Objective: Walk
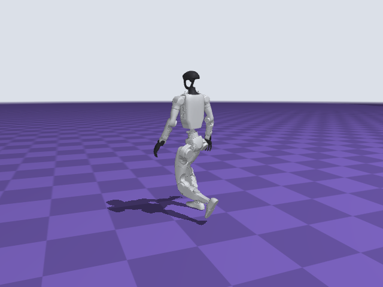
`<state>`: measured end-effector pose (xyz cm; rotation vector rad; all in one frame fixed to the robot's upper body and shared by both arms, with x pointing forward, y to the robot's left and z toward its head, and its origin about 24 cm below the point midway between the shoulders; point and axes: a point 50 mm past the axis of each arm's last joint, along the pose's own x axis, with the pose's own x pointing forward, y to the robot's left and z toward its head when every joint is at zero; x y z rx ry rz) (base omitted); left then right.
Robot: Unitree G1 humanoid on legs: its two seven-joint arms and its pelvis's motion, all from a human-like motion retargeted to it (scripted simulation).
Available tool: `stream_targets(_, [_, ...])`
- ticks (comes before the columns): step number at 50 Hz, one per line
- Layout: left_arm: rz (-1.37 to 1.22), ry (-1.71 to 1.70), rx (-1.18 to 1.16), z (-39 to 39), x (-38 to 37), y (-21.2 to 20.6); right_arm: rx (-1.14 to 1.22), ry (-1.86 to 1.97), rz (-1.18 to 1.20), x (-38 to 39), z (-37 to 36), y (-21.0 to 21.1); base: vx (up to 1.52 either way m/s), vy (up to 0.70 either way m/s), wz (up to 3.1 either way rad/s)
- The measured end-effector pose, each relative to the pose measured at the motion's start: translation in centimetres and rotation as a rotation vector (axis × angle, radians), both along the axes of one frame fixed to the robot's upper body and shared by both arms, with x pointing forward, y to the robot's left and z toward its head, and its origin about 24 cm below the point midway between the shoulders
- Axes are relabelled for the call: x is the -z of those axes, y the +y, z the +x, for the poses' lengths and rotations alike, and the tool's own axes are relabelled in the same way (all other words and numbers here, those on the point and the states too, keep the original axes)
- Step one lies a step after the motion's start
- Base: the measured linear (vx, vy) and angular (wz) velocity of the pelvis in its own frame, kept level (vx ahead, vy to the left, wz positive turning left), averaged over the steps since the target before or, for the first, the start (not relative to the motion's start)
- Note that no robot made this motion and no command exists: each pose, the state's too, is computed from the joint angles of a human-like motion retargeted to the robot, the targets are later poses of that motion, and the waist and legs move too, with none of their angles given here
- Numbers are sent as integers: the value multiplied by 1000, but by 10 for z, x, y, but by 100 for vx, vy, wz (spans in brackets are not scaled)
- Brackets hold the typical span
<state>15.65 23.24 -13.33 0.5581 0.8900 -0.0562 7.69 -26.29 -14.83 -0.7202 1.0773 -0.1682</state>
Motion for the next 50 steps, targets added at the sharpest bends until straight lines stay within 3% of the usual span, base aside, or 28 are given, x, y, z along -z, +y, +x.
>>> stream_targets(5, [-3, 80, -2, -25, 10, -3, -52, -85, -31, -7, 31, 5, 79, -2, 19])
stream_targets(15, [-4, 283, -241, -107, 30, 8, -212, -261, -25, -31, 108, 28, 87, 11, 5])
stream_targets(20, [-9, 374, -285, -134, 35, 4, -226, -234, 4, -25, 100, 37, 76, 10, 10])
stream_targets(29, [33, 224, -104, -67, 24, 8, -315, -119, 120, -6, 68, 63, 64, 6, -8])
stream_targets(40, [112, -200, 127, 65, -35, 1, -270, 42, 50, 8, 7, 40, 40, -2, -20])
stream_targets(50, [133, -177, 157, 51, -26, -4, -239, 82, -40, 7, -16, 20, 9, -7, -19])
